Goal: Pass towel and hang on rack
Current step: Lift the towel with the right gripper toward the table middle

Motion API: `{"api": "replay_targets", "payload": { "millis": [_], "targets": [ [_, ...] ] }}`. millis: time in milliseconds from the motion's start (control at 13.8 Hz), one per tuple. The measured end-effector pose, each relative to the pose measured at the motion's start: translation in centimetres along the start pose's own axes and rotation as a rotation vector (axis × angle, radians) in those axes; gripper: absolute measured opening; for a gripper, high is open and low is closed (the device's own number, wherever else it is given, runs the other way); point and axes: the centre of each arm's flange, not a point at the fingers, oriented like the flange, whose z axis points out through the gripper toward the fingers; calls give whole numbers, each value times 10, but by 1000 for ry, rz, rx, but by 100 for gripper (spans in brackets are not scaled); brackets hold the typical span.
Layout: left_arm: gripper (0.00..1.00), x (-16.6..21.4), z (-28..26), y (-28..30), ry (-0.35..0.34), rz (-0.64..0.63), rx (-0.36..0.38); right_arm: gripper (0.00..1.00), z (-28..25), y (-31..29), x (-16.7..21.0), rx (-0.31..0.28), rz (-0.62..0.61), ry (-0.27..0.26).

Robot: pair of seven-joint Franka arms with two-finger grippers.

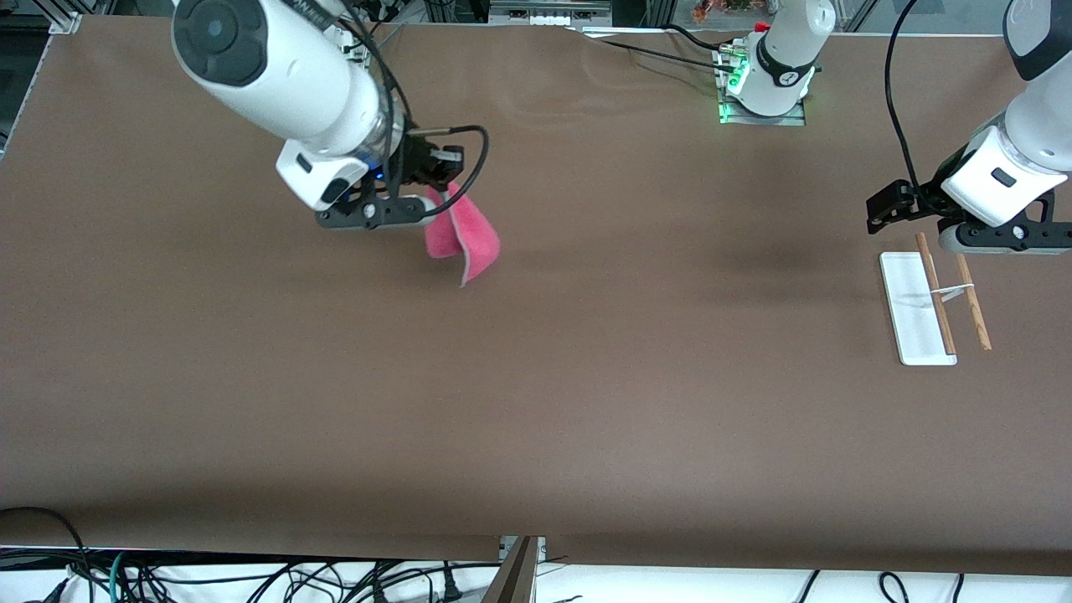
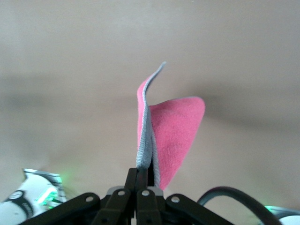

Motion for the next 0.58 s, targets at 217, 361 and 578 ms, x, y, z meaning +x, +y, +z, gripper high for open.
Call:
{"api": "replay_targets", "payload": {
  "millis": [217,361,578],
  "targets": [
    [100,0,0,0,0,0,0,2,-3,-35,-14,133,102,-11],
    [100,0,0,0,0,0,0,2,-17,-49,-18,256,168,-32],
    [100,0,0,0,-1,0,0,2,-41,-63,-22,427,247,-57]
  ]
}}
